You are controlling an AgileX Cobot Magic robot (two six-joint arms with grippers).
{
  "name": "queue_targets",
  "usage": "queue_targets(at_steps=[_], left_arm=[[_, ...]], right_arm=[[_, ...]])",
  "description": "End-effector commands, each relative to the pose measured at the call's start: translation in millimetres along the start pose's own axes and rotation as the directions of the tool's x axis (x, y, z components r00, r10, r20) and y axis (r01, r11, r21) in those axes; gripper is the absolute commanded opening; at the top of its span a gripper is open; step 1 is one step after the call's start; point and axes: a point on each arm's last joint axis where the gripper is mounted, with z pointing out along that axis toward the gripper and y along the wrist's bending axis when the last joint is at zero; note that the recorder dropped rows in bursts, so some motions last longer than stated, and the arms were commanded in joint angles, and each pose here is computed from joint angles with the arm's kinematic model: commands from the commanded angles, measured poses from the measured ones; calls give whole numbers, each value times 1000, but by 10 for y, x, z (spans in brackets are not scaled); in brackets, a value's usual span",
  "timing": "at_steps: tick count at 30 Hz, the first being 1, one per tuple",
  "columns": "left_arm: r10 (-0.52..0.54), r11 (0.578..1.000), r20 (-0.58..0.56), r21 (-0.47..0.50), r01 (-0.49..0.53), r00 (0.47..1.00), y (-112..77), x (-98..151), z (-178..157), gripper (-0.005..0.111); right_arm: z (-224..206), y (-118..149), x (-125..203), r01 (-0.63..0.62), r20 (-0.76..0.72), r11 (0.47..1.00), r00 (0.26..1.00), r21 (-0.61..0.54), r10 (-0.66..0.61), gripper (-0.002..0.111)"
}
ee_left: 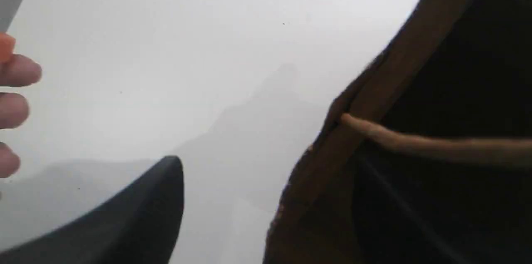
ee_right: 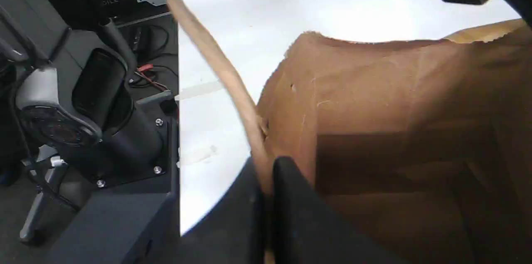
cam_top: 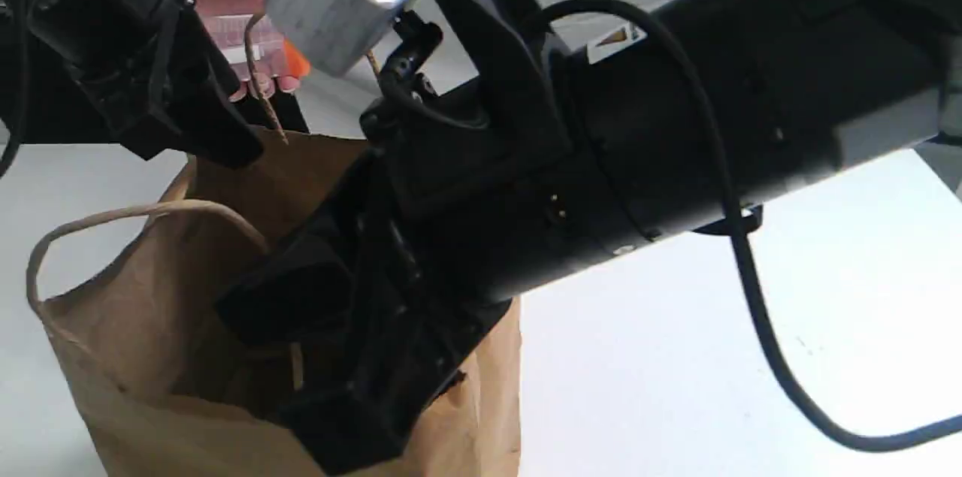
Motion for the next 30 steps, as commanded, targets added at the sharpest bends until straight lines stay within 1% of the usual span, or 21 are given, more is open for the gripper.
queue_targets(at_steps=[1,2,4,5,6,8,9,10,11,16,17,21,23,25,28,30], left_arm=[[-21,999,10,27,21,1000,12,-24,80,60],[-24,999,9,32,23,1000,17,-24,98,59],[-32,999,17,45,31,999,19,-32,126,54],[-30,998,21,52,28,999,20,-36,142,50],[-25,998,23,54,23,999,19,-38,142,42],[-5,999,24,53,3,1000,19,-38,142,24],[16,998,25,53,-18,1000,19,-38,142,10],[25,998,26,52,-26,999,19,-38,142,2],[39,998,28,53,-40,999,18,-39,142,0],[36,998,28,53,-38,999,18,-39,142,0],[35,998,30,54,-37,999,17,-41,142,0],[15,997,70,78,-21,997,-5,-77,139,0],[2,996,95,94,-11,995,-19,-101,136,0],[7,995,108,100,-18,994,-25,-112,134,0],[11,995,112,102,-23,994,-26,-115,133,0],[10,995,111,101,-21,994,-22,-111,132,0]], right_arm=[[-4,15,-14,3,2,1000,1000,-7,-3,0],[-4,15,-14,3,2,1000,1000,-7,-3,0],[-4,15,-14,3,2,1000,1000,-7,-3,0],[-4,15,-14,3,2,1000,1000,-7,-3,0],[-4,15,-14,3,2,1000,1000,-7,-3,0],[-4,15,-14,3,2,1000,1000,-7,-3,0],[-4,15,-14,3,2,1000,1000,-7,-3,0],[-4,17,-13,3,1,1000,1000,-9,-3,0],[-4,18,-12,3,0,1000,1000,-10,-3,0],[-4,18,-12,-4,-1,1000,1000,-11,4,0],[-4,18,-12,-22,-1,1000,1000,-11,22,0],[-9,-3,8,-80,-20,997,997,6,80,0],[-12,-11,8,-83,-19,996,996,10,83,0],[-33,-7,-28,-76,-17,997,997,12,76,0],[-129,21,-169,-72,-22,997,997,18,72,0],[-213,25,-273,-45,-30,998,998,47,46,0]])
